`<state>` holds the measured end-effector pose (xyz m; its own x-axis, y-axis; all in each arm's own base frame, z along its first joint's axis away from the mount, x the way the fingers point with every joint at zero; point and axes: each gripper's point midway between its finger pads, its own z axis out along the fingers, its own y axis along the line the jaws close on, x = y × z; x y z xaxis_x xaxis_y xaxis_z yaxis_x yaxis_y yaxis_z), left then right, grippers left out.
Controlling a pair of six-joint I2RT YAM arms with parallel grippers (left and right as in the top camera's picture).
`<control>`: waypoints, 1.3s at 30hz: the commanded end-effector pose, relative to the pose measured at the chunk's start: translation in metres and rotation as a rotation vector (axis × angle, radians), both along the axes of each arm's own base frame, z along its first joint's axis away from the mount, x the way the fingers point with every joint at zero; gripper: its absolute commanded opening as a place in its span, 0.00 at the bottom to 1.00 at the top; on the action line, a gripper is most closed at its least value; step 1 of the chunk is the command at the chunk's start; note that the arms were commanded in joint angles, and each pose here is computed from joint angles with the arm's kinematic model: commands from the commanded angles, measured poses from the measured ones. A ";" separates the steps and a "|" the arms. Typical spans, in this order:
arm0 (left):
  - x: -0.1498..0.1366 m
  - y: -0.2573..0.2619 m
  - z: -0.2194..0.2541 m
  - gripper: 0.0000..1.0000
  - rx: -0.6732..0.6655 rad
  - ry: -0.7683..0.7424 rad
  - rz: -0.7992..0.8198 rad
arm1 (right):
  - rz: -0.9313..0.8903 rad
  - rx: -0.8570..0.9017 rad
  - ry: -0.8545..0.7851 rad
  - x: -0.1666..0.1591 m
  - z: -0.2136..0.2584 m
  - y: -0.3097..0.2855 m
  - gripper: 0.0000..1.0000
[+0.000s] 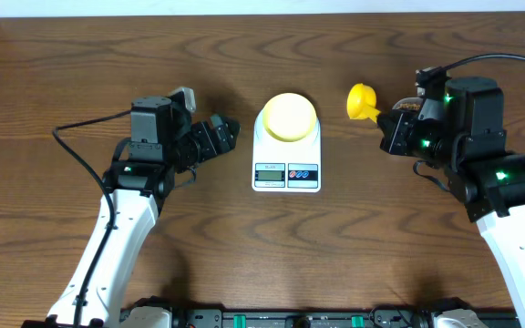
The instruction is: Scoop item into bowl and weigh 50g on scale
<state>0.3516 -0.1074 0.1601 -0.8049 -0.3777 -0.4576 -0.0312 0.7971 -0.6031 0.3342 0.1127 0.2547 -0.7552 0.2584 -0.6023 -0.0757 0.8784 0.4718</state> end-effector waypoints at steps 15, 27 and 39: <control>-0.042 0.008 -0.031 0.19 0.127 0.153 -0.120 | -0.079 -0.077 -0.120 0.022 0.018 -0.021 0.01; -0.022 0.024 -0.031 0.07 0.282 0.042 -0.123 | -0.308 -0.257 -0.184 0.037 0.025 -0.072 0.01; -0.029 -0.027 -0.032 0.07 0.490 -0.105 -0.396 | -0.343 -0.254 -0.180 0.043 0.022 -0.075 0.01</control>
